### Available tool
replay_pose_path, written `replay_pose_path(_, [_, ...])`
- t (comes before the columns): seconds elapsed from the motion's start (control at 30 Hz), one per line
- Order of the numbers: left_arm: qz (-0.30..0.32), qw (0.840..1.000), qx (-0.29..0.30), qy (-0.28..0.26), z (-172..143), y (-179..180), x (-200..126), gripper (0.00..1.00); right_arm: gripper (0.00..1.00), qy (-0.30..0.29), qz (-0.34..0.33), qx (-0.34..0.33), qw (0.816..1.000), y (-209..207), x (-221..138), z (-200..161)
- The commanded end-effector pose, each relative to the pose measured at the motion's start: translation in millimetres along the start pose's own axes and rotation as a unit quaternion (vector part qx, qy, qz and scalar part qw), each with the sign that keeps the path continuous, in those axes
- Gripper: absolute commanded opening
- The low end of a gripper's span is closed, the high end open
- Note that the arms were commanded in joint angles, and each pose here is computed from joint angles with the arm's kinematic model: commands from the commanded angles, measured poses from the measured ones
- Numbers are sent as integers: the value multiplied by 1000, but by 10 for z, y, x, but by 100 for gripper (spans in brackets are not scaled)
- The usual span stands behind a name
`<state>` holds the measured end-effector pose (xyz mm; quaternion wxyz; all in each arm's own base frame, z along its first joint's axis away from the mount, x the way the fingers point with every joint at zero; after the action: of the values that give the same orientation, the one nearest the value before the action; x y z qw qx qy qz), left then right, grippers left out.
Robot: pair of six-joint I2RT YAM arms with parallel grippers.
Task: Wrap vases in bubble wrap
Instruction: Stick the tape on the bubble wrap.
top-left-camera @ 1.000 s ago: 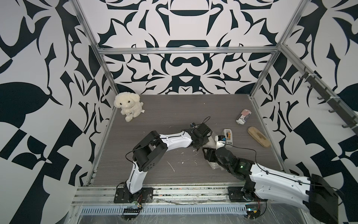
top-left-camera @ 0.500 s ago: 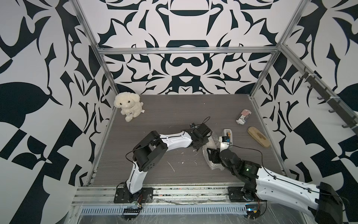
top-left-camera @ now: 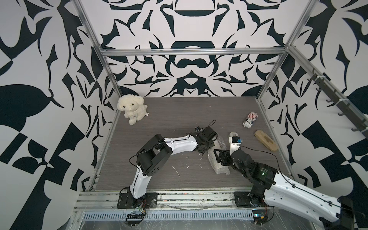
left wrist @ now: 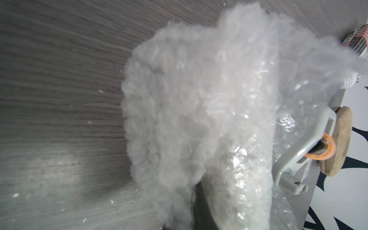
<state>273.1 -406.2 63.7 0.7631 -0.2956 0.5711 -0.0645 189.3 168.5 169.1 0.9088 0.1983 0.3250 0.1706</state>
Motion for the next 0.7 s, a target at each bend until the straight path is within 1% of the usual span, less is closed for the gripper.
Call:
replay_pose_path(0.0, [55, 998, 9, 16, -89, 305, 58, 6, 73, -9, 20, 25, 999, 111, -136, 162])
replay_pose_path(0.1, [55, 998, 10, 17, -92, 306, 58, 6, 71, -4, 31, 38, 999, 124, -171, 213])
replay_pose_path(0.17, [53, 998, 10, 16, -91, 303, 56, 6, 66, 14, 40, 56, 998, 116, -167, 222])
replay_pose_path(0.23, [50, 999, 12, 19, -96, 290, 56, 6, 56, 29, 45, 72, 996, 75, -144, 232])
replay_pose_path(0.27, [48, 999, 13, 20, -98, 277, 54, 6, 49, 36, 49, 83, 995, 50, -132, 245])
replay_pose_path(0.3, [46, 999, 15, 19, -93, 268, 52, 6, 39, 44, 54, 94, 993, 25, -119, 249])
replay_pose_path(0.33, [45, 999, 17, 19, -93, 258, 46, 6, 31, 50, 59, 104, 992, 3, -106, 257])
replay_pose_path(0.37, [43, 999, 19, 19, -90, 247, 39, 6, 26, 55, 66, 115, 990, -20, -94, 273])
replay_pose_path(0.53, [32, 999, 29, 18, -83, 205, 16, 6, 24, 67, 100, 137, 983, -77, -84, 326])
replay_pose_path(0.67, [22, 999, 37, 18, -80, 166, 5, 6, 22, 56, 100, 138, 984, -143, -100, 354])
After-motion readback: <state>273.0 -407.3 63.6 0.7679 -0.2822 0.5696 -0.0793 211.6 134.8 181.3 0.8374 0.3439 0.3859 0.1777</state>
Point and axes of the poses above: each gripper's point midway between its finger pads, its own x axis out along the fingers, its own y axis along the line the jaws close on, z = x × y, the point moved 2 cm from there along -x, back along the fingers, and after that the axes turned 4 degrees about -x, right-handed, at the moved point
